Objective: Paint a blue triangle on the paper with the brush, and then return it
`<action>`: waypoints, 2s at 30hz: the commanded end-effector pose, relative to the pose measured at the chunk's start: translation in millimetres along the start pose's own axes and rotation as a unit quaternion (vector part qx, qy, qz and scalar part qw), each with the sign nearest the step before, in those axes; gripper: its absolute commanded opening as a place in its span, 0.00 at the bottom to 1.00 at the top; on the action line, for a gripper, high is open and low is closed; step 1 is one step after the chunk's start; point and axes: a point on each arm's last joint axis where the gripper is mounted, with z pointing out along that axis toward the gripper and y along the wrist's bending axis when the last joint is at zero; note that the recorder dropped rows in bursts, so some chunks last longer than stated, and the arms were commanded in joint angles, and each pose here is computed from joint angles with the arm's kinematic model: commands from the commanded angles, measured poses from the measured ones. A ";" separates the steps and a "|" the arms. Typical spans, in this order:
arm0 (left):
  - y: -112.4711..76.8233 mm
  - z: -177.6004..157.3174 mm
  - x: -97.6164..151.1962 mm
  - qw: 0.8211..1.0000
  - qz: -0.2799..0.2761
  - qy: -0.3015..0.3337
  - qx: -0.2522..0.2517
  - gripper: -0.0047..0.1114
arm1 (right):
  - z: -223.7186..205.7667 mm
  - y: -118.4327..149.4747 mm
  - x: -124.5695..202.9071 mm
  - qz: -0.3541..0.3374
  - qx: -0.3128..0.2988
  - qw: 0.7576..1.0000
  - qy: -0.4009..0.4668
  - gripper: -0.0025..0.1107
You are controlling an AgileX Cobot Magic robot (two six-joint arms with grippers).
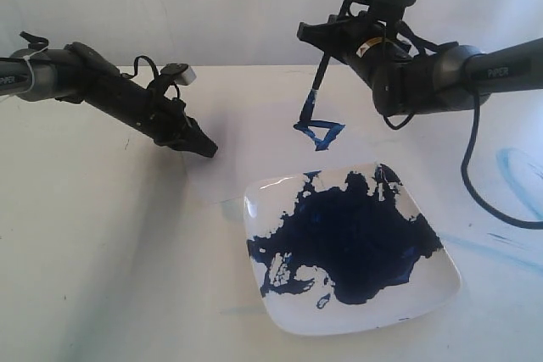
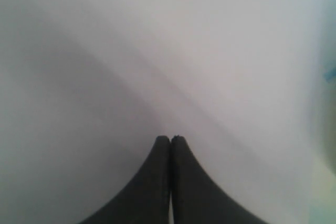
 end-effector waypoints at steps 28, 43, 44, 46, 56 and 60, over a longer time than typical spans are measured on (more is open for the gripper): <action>-3.3 0.4 -1.4 1.000 -0.004 -0.006 0.012 0.04 | -3.5 -0.6 5.7 -0.006 0.010 0.997 0.072 0.02; -3.4 0.4 -1.6 1.000 -0.005 -0.007 0.012 0.04 | -7.5 2.3 -2.9 -0.020 0.009 0.996 0.086 0.02; -3.5 0.4 -1.5 1.000 -0.005 -0.007 0.013 0.04 | -7.6 2.2 -2.4 -0.020 0.009 0.996 0.088 0.02; -3.5 0.4 -1.5 1.000 -0.005 -0.007 0.013 0.04 | -7.7 2.2 -2.2 -0.020 0.009 0.996 0.090 0.02; -3.5 0.4 -1.5 1.000 -0.005 -0.007 0.013 0.04 | -8.0 1.5 -0.5 -0.016 0.014 0.995 0.099 0.02; -3.5 0.4 -1.5 1.000 -0.005 -0.007 0.013 0.04 | -8.3 1.8 -1.5 -0.016 0.013 0.995 0.098 0.02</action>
